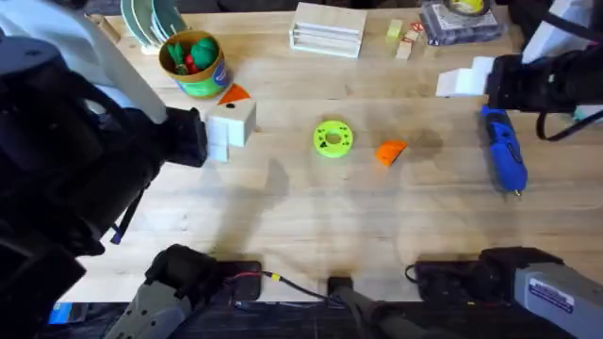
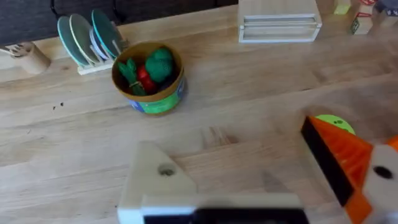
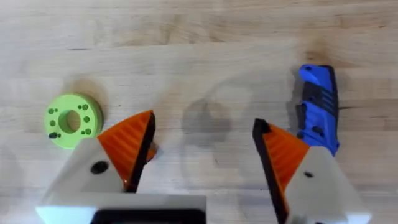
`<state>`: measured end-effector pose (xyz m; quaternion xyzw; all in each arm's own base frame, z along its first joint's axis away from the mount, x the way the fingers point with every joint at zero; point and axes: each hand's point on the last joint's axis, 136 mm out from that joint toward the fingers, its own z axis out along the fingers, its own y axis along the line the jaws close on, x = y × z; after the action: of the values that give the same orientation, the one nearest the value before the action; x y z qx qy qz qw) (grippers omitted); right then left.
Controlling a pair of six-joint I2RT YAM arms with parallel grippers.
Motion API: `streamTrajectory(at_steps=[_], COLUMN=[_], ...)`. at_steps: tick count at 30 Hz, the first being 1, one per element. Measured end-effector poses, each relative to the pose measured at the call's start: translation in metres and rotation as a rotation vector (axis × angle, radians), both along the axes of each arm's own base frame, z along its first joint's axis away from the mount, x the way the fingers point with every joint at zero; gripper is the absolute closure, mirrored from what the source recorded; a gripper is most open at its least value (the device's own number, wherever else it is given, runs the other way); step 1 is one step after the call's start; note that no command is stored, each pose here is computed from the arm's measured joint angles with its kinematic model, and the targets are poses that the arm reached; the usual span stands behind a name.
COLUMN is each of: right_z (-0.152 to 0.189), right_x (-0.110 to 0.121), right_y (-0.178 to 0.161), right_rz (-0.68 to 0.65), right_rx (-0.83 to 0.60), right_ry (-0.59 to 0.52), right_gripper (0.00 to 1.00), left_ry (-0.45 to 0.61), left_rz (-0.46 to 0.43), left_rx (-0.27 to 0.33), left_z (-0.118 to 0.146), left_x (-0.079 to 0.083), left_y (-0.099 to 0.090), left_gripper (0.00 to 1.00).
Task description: Pick up the gripper from the table and insert it into the empty holder that is missing its gripper. Then pick up a screw, insert it into the mounting hole, and use the screwdriver to tighten it. Finally, clean up the table by picking up the vegetable and placing it into the bucket.
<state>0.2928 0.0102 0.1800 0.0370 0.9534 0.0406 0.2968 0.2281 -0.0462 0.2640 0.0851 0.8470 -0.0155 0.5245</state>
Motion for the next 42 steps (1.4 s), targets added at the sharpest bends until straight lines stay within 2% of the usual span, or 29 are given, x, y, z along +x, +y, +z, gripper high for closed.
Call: streamTrajectory(at_steps=[4,8,12,19,28,34,42], right_z=[0.000,0.000,0.000,0.000,0.000,0.000,0.000], right_x=[0.000,0.000,0.000,0.000,0.000,0.000,0.000], right_y=[0.000,0.000,0.000,0.000,0.000,0.000,0.000], right_rz=[0.000,0.000,0.000,0.000,0.000,0.000,0.000], right_rx=[0.000,0.000,0.000,0.000,0.000,0.000,0.000], right_ry=[0.000,0.000,0.000,0.000,0.000,0.000,0.000], right_gripper=[0.009,0.009,0.010,0.010,0.010,0.010,0.010], left_ry=[-0.022,-0.101,-0.173,-0.320,-0.436,-0.515,-0.489], left_rz=[-0.018,-0.046,-0.056,-0.064,-0.094,-0.092,-0.087], left_rx=[-0.017,-0.057,-0.084,-0.132,-0.176,-0.189,-0.181], left_z=[0.006,0.024,0.031,0.016,-0.011,-0.011,-0.034], left_x=[0.002,0.009,0.015,0.013,-0.003,-0.011,-0.002], left_y=[-0.004,-0.012,-0.016,-0.016,-0.013,-0.006,-0.004], left_gripper=[0.008,0.008,0.008,0.008,0.008,0.008,0.008])
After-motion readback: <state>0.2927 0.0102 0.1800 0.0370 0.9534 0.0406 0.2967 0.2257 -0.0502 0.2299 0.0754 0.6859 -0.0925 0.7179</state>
